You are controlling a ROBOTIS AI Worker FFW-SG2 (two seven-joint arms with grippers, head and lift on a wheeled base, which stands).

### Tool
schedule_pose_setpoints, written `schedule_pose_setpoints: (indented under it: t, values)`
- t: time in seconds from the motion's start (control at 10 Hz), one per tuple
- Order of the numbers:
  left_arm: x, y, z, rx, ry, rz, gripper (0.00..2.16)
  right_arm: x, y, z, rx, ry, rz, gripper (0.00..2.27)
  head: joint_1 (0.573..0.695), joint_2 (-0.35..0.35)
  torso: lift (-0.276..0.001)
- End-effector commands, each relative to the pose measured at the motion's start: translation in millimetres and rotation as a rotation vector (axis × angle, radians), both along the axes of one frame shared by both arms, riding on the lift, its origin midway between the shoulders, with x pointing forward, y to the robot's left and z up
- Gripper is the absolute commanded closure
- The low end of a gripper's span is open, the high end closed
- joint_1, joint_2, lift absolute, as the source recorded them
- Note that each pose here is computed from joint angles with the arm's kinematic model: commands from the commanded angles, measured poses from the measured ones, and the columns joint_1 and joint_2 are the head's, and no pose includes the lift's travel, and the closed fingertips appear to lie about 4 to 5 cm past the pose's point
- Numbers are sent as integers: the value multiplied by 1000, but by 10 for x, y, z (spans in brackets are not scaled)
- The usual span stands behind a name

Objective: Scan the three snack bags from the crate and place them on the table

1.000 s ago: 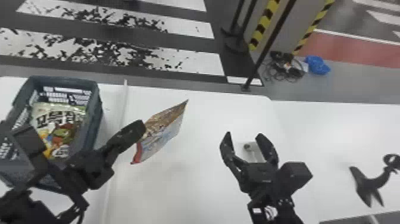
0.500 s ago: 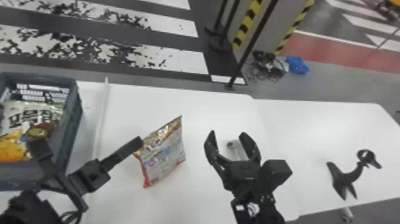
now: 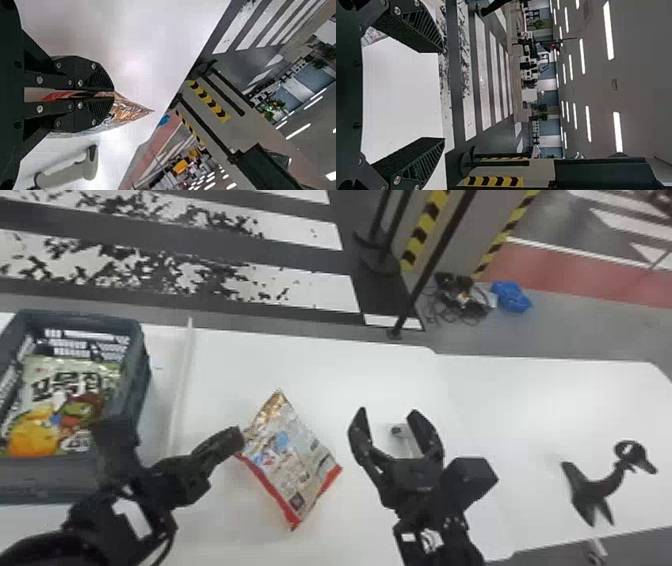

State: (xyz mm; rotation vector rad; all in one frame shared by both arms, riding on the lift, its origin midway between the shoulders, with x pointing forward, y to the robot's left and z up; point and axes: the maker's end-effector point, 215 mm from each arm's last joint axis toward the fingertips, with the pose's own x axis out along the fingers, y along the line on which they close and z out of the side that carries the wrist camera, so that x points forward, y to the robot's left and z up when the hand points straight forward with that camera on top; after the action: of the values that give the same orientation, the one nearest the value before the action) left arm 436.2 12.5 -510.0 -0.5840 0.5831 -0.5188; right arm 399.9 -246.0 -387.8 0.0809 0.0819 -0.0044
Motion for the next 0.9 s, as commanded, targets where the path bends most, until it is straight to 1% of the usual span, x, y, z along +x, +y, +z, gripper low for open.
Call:
schedule_pose_setpoints:
  t: [0.0, 0.1, 0.2, 0.3, 0.4, 0.5, 0.7, 0.8]
  values:
    - [-7, -230, 47, 130, -91, -38, -2, 1, 16, 0, -4, 0, 5, 137, 695, -306, -37]
    - [35, -329, 116, 291, -188, -36, 12, -4, 15, -25, -6, 6, 5, 137, 695, -317, -37]
    - [110, -376, 301, 354, -286, -4, 70, 3, 15, -37, -7, 7, 8, 134, 695, -322, -37]
    - [169, -316, 423, 365, -336, 26, 70, -3, 4, -68, -7, 13, 9, 134, 695, -331, -37]
    - [172, -202, 514, 395, -367, 56, 70, 15, -12, -98, -11, 16, 14, 134, 695, -335, -37]
    - [126, -42, 745, 388, -420, 97, 70, 67, -44, -152, -18, 24, 18, 134, 695, -331, -37]
    - [0, 452, 1184, 398, -509, 207, 70, 210, -82, -322, -20, 62, 41, 134, 695, -297, -37]
    - [-83, 749, 1343, 407, -528, 260, 70, 291, -131, -367, -21, 66, 35, 137, 695, -282, -37]
